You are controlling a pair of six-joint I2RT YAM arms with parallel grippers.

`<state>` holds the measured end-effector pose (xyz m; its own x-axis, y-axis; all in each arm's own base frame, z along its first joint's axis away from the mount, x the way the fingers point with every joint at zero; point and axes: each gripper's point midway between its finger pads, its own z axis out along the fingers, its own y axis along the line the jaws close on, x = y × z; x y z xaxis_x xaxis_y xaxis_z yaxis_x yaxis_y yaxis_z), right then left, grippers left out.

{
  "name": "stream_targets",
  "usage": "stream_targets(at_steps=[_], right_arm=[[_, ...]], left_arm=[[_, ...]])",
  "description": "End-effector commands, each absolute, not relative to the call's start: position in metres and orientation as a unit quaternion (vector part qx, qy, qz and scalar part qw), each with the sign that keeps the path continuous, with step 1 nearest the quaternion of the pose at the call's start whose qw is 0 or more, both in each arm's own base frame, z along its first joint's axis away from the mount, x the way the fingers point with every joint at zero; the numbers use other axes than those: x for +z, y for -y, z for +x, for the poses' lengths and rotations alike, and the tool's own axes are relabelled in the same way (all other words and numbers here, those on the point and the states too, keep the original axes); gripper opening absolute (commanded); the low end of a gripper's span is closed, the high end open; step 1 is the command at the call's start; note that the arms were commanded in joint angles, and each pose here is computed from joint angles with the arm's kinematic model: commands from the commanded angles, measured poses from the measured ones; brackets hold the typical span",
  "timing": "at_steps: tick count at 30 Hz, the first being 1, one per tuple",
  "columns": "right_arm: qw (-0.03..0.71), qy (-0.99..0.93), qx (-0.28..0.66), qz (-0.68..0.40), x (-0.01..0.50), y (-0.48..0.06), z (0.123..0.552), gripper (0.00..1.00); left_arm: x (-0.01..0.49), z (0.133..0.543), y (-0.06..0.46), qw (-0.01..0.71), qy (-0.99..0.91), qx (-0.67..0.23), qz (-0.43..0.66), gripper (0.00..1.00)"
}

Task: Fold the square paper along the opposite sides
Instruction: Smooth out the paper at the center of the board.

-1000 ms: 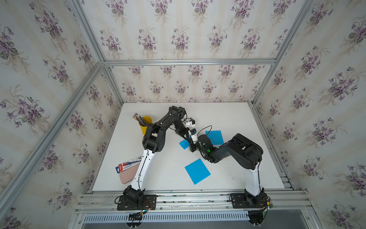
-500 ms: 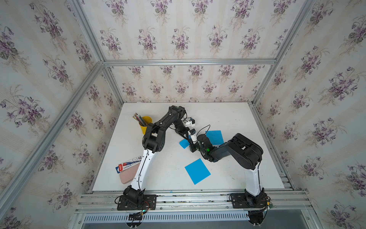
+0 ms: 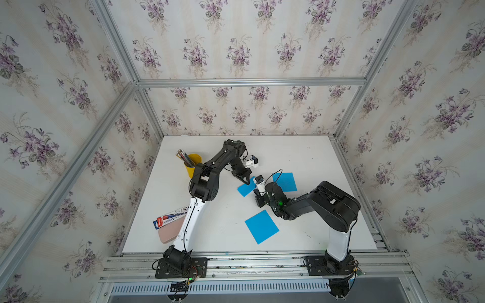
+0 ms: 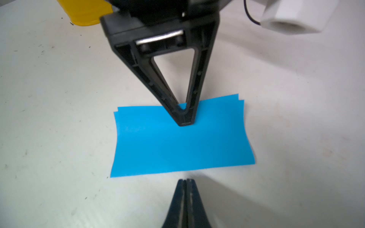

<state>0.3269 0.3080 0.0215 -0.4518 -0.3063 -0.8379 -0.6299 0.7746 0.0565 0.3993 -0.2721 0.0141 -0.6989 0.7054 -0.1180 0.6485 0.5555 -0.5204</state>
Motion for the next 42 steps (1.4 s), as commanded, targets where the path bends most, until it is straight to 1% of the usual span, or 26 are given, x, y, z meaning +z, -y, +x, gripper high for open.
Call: stream_targets(at_steps=[1, 5, 12, 20, 26, 30, 35, 39, 42], right_arm=[[0.461, -0.82, 0.18, -0.287, 0.043, -0.313, 0.334, 0.0], [0.48, -0.802, 0.202, -0.292, 0.058, -0.332, 0.345, 0.0], [0.468, -0.806, 0.21, -0.295, 0.035, -0.35, 0.359, 0.0], [0.441, -0.832, 0.201, -0.27, 0.007, -0.337, 0.361, 0.0], [0.431, -0.84, 0.195, -0.267, 0.003, -0.324, 0.349, 0.0], [0.421, -0.848, 0.199, -0.253, 0.003, -0.31, 0.334, 0.0], [0.438, -0.842, 0.196, -0.247, 0.021, -0.295, 0.323, 0.0], [0.483, -0.811, 0.207, -0.258, 0.06, -0.303, 0.332, 0.0], [0.496, -0.791, 0.24, -0.265, 0.072, -0.315, 0.332, 0.0]], left_arm=[[0.007, 0.406, 0.266, 0.045, 0.886, 0.249, -0.389, 0.01], [0.007, 0.406, 0.266, 0.047, 0.886, 0.249, -0.388, 0.01], [0.011, 0.405, 0.264, 0.044, 0.887, 0.246, -0.389, 0.01], [0.013, 0.407, 0.263, 0.04, 0.888, 0.242, -0.39, 0.02], [0.009, 0.408, 0.26, 0.042, 0.89, 0.235, -0.388, 0.02], [0.008, 0.41, 0.259, 0.041, 0.892, 0.229, -0.387, 0.02], [0.006, 0.412, 0.258, 0.04, 0.895, 0.223, -0.385, 0.02], [0.008, 0.412, 0.257, 0.042, 0.895, 0.221, -0.385, 0.02], [0.012, 0.411, 0.254, 0.035, 0.896, 0.214, -0.387, 0.02]])
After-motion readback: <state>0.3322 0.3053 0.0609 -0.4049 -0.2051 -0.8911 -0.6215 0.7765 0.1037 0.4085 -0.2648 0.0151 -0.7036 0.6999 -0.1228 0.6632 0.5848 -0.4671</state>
